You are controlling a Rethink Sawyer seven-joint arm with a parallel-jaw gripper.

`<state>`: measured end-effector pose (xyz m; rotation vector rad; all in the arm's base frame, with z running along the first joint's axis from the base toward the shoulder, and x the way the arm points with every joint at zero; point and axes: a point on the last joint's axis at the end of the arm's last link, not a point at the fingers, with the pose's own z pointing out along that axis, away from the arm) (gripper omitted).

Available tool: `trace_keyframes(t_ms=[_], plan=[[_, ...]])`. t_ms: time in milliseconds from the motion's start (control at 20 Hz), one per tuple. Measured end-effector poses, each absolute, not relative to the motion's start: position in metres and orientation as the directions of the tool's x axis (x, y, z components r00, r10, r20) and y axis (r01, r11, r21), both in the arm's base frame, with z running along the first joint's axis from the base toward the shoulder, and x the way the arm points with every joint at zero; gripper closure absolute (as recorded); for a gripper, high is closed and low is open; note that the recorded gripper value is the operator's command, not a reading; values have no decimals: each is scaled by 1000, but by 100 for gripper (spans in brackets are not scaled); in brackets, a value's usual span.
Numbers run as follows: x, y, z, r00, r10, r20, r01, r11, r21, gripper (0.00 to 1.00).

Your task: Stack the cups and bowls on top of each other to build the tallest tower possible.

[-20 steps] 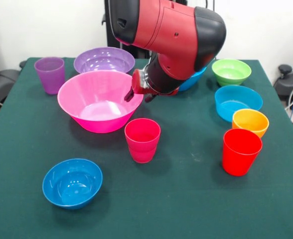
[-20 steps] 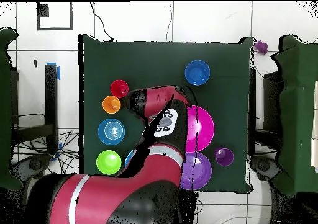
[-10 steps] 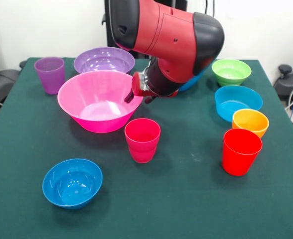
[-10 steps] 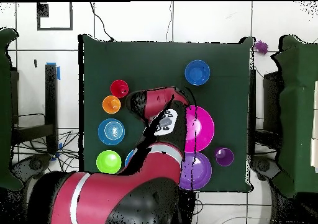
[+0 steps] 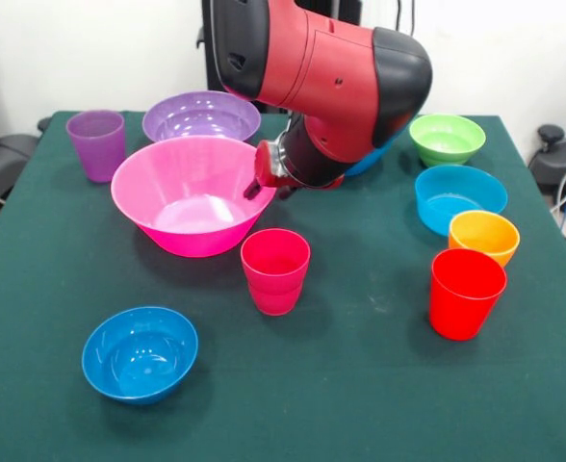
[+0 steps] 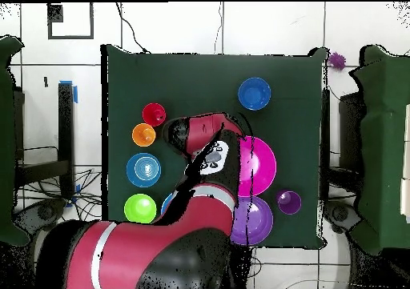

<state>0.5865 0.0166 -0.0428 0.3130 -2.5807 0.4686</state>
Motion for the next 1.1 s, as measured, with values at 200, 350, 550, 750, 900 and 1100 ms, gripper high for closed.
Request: trace_keyframes(t_ms=[200,350,550,750,900,1100], plan=[[587,16,-42,-852,-131,508,-302,914,-271,100],[586,16,-42,-853,-126,506,-298,914,-274,100],[587,16,-42,-855,-119,504,-291,915,-278,100],[586,16,-42,-857,-115,503,-288,916,-281,100],[586,17,-42,-856,-116,503,-290,914,-284,100],[586,18,-40,-856,-118,504,-297,910,-291,100]])
